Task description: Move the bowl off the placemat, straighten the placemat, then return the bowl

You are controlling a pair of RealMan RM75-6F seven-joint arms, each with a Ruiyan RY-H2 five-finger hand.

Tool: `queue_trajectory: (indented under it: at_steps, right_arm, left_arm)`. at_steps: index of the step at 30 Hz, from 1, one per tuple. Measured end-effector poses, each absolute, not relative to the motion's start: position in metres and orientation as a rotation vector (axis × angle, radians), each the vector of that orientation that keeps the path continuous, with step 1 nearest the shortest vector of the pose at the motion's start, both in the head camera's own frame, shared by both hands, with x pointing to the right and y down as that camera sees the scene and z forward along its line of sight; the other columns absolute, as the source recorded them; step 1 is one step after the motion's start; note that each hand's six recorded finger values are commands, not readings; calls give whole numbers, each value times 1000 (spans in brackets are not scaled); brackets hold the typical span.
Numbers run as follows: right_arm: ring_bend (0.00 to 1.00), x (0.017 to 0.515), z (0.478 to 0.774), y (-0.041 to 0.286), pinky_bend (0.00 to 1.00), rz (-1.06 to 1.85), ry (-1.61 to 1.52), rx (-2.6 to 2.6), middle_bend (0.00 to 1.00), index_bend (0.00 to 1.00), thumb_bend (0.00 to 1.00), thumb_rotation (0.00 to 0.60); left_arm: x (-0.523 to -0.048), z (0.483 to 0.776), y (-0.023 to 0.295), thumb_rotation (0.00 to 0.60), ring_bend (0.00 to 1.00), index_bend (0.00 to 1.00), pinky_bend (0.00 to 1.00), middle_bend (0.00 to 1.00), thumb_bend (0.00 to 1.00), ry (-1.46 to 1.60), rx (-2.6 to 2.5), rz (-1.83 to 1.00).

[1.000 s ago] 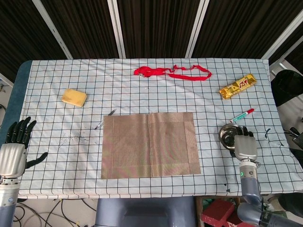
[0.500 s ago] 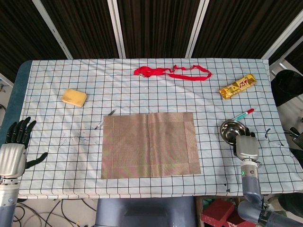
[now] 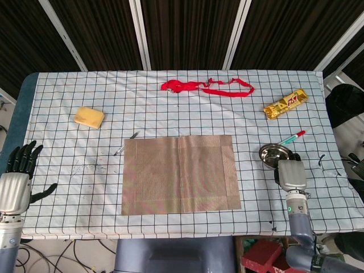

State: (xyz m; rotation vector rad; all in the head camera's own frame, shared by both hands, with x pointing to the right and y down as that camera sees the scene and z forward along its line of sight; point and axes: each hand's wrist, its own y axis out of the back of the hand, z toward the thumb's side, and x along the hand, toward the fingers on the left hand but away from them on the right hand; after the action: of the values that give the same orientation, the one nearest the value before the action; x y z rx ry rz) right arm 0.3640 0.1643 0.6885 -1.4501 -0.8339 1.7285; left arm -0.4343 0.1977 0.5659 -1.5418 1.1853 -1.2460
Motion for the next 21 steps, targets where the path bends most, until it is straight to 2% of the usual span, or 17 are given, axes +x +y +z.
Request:
queue_trajectory:
  at_steps: [9, 21]
  right_arm:
    - [155, 356, 680, 166, 196, 1616, -884, -1469, 422, 895, 538, 600]
    - [164, 336, 672, 166, 196, 1500, -928, -1514, 443, 924, 548, 600]
  left_arm:
    - [-435, 564, 198, 600, 0, 58, 0, 0, 37, 1190, -1543, -1239]
    - [-435, 564, 198, 600, 0, 58, 0, 0, 37, 1189, -1544, -1236]
